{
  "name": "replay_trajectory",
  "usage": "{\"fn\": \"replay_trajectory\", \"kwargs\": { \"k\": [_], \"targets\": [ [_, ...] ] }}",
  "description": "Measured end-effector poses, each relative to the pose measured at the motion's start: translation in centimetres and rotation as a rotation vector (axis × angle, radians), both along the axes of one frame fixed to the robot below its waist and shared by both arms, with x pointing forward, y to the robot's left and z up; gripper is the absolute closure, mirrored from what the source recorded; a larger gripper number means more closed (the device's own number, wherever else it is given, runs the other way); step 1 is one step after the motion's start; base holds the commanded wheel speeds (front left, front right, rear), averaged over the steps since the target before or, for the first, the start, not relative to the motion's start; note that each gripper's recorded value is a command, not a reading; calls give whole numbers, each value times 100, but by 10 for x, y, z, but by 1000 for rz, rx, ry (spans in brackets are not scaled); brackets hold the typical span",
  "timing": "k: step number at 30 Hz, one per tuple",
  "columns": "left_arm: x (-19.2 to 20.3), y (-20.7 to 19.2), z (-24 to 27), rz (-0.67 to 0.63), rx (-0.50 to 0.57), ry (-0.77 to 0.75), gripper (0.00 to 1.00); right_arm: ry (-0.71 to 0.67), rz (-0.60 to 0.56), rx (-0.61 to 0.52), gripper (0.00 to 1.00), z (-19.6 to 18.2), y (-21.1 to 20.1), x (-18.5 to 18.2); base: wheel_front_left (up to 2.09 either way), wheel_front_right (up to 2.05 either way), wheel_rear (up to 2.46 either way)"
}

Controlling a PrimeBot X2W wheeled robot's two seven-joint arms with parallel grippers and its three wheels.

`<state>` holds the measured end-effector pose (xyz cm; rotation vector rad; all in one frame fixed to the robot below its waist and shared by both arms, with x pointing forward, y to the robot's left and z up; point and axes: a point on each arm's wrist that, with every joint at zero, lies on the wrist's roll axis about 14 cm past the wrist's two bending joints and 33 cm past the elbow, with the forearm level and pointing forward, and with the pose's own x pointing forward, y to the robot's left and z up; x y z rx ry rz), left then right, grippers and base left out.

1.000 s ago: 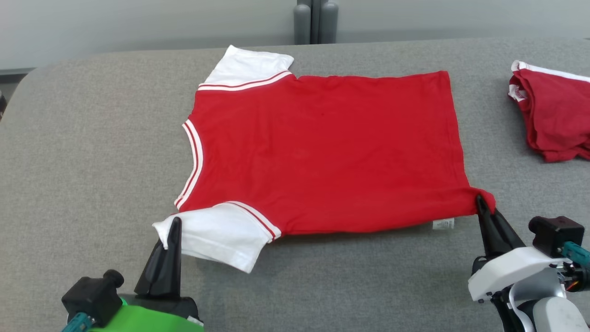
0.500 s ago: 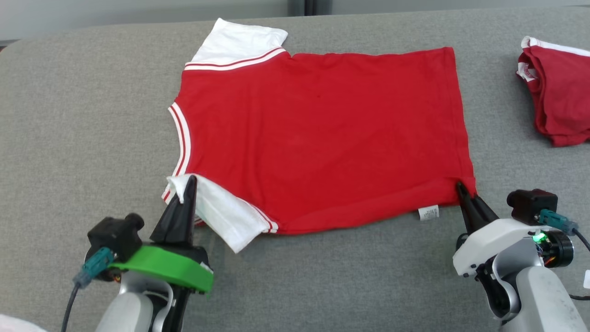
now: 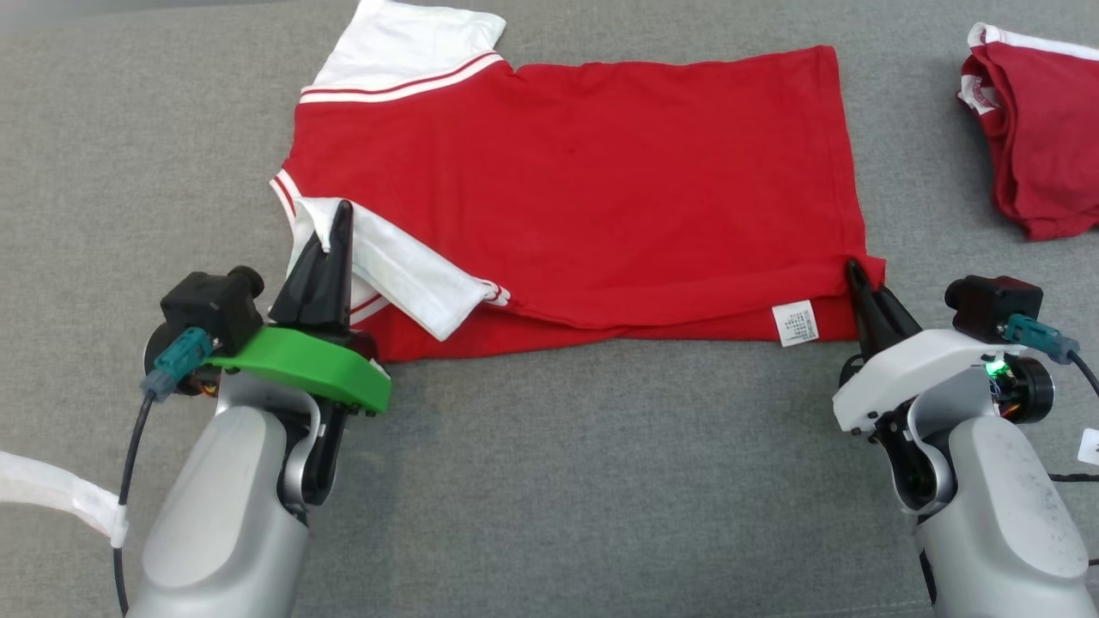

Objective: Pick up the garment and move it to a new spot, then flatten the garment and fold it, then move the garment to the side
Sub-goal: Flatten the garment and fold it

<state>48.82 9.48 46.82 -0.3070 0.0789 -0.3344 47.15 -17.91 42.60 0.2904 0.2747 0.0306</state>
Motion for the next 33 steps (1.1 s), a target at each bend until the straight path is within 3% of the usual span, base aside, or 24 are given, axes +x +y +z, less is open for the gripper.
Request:
{"fn": "replay_trajectory", "kwargs": {
  "k": [5, 6, 7, 8, 9, 10, 18, 24, 33],
  "targets": [
    [14, -1, -12, 12, 5, 18, 100, 10, -14, 12, 99, -9, -2, 5, 0, 0, 0],
    [15, -2, -14, 14, 3, 23, 100, 6, -19, 16, 86, -9, -3, 6, 0, 0, 0],
    [17, -3, -16, 16, 2, 29, 80, -2, -25, 15, 53, -9, -5, 7, 0, 0, 0],
    [18, -3, -18, 18, 2, 34, 55, -16, -31, 15, 0, -7, -6, 8, 0, 0, 0],
    [19, -4, -20, 20, 2, 39, 9, -27, -35, 14, 0, -6, -6, 9, 0, 0, 0],
    [19, -4, -22, 22, 3, 43, 0, -43, -40, 14, 0, -3, -7, 10, 0, 0, 0],
    [23, -4, 11, 34, -34, -52, 0, -150, -85, 11, 0, 15, -16, 15, 0, 0, 0],
    [1, 5, 22, 50, -43, -88, 0, -214, -93, -35, 0, 31, -21, 8, 0, 0, 0],
    [-57, 39, -30, 119, -52, 148, 0, -234, -68, -97, 0, 46, -20, -18, 0, 0, 0]
  ]
}}
